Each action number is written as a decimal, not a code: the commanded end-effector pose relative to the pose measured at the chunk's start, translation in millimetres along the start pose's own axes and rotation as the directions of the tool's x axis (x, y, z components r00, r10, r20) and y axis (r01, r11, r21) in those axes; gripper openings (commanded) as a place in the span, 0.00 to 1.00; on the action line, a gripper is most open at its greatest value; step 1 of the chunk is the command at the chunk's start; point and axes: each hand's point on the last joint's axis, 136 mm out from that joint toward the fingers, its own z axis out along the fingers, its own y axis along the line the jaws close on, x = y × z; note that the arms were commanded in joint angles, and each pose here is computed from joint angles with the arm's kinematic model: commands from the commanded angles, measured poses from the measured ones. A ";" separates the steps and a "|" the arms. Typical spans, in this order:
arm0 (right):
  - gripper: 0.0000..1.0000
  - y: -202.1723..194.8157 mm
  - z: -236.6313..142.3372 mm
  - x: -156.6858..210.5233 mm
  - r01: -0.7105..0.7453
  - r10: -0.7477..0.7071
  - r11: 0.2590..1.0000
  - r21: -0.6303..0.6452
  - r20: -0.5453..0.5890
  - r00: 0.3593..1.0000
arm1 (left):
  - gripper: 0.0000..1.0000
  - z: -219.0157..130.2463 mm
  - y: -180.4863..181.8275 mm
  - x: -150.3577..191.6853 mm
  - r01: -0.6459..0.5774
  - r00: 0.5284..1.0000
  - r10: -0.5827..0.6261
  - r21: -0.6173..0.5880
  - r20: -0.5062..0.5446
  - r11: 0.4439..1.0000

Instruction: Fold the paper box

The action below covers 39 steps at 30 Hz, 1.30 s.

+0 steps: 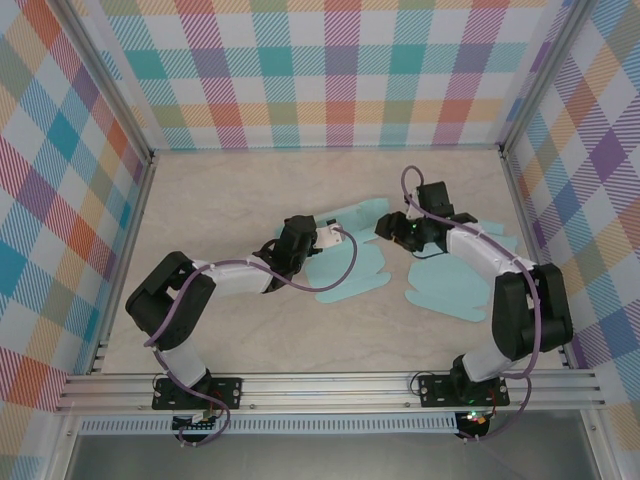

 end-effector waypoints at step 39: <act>0.29 28.0 85.8 -31.9 -0.021 0.037 0.940 -0.342 0.041 0.998 | 0.00 12.4 8.6 -10.7 0.031 1.000 -0.031 -0.035 -0.001 0.999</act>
